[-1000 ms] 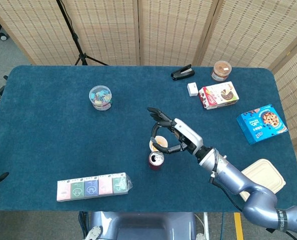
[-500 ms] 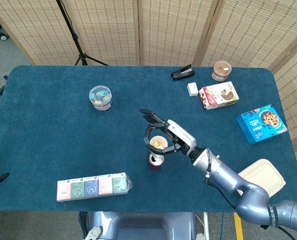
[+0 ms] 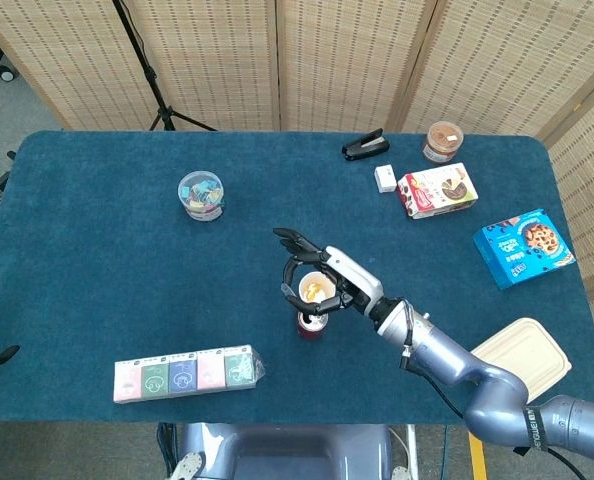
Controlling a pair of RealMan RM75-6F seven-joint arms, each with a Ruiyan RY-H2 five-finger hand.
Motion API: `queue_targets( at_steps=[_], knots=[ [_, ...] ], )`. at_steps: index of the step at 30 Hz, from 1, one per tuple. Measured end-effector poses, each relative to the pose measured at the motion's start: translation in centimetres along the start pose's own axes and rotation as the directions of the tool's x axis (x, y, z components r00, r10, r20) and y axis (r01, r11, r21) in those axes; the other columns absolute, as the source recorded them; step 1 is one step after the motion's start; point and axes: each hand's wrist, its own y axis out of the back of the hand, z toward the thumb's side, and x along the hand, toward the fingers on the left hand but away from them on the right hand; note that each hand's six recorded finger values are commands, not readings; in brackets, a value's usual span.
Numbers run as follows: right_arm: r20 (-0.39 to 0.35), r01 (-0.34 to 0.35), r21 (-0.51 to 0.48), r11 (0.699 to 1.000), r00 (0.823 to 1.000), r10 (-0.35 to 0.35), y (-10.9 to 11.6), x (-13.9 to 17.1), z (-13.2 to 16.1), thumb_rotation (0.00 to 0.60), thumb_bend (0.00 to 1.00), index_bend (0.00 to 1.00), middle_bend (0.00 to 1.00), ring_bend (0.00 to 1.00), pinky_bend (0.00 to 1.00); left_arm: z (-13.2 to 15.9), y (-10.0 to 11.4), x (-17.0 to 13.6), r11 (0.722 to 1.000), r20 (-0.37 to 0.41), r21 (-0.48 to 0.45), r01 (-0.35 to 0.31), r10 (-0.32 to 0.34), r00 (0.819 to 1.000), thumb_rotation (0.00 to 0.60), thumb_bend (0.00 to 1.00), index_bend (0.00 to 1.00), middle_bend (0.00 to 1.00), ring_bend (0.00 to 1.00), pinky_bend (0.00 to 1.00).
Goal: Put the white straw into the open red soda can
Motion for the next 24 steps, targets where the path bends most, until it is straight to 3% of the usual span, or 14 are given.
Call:
queue_targets(
  at_steps=[24],
  knots=[
    [0.011, 0.009, 0.004, 1.0, 1.0, -0.009, 0.02, -0.5, -0.72, 0.6, 0.53, 0.59, 0.0, 0.0, 0.0, -0.03, 0.07, -0.16, 1.0, 0.002, -0.003, -0.002, 0.002, 1.0, 0.6, 0.0, 0.0, 0.0, 0.0, 0.0]
  ],
)
